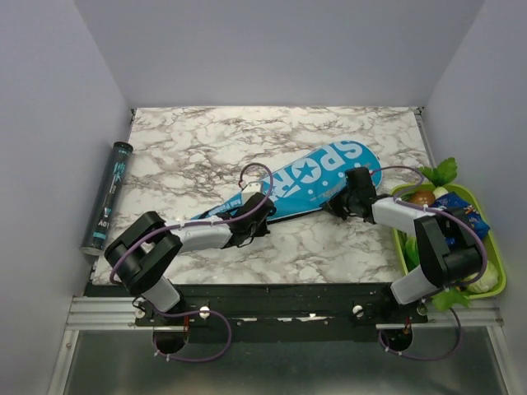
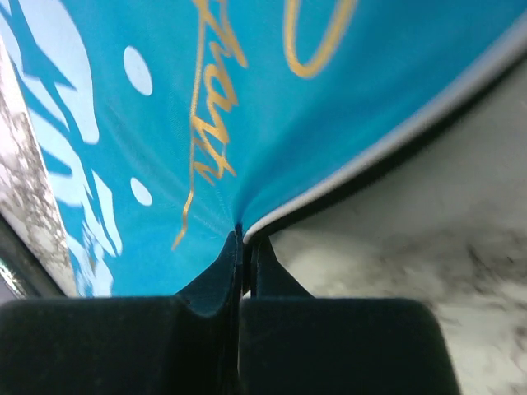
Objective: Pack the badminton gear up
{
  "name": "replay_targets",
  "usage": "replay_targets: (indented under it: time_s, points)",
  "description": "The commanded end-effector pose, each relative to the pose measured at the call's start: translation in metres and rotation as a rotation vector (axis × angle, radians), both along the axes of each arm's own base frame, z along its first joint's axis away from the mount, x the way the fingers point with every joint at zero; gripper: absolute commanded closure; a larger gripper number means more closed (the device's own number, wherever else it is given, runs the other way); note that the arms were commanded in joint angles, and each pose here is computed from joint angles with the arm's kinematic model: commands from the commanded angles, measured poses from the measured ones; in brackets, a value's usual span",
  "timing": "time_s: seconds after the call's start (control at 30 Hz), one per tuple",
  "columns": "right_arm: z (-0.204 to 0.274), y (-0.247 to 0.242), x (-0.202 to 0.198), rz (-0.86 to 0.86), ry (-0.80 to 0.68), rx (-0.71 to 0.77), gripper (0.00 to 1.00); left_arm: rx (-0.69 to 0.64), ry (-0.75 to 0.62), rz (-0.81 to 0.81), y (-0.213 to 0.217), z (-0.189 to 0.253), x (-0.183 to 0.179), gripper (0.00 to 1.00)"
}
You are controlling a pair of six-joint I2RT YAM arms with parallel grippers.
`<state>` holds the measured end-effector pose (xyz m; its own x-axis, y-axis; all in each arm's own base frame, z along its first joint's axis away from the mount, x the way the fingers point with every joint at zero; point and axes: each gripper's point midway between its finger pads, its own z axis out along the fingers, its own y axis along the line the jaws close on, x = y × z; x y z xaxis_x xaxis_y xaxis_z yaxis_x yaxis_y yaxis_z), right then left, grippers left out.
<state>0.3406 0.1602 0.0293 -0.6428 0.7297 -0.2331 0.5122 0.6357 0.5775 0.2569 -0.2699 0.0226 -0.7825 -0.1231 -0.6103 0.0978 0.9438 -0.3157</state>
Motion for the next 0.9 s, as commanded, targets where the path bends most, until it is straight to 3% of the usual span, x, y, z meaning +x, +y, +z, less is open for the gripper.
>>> replay_targets:
  time_s: [0.0, 0.13, 0.17, 0.27, 0.43, 0.6, 0.87]
  points:
    - [-0.023, -0.022, -0.048, -0.026, 0.085, -0.051, 0.97, 0.183, 0.027, 0.146, 0.072, -0.019, 0.008, 0.96]
    - [-0.015, -0.022, -0.059, 0.036, 0.078, -0.066, 0.73, 0.151, 0.006, 0.143, 0.072, -0.006, 0.012, 0.97]
    - [-0.013, -0.025, -0.063, 0.045, 0.085, -0.080, 0.63, 0.127, -0.003, 0.129, 0.068, 0.001, 0.011, 0.97]
    - [0.002, -0.028, -0.070, 0.101, 0.050, -0.110, 0.49, 0.037, -0.012, 0.078, 0.054, 0.018, 0.005, 0.98]
    - [0.029, -0.046, -0.085, 0.194, -0.007, -0.226, 0.43, -0.060, -0.065, 0.009, 0.042, 0.052, -0.007, 0.98]
    - [0.035, -0.088, -0.101, 0.100, -0.009, -0.401, 0.36, -0.165, -0.166, -0.064, 0.024, 0.106, -0.005, 0.95]
    - [0.032, -0.093, -0.085, -0.090, -0.033, -0.345, 0.36, -0.209, -0.253, -0.132, -0.008, 0.142, 0.020, 0.94]
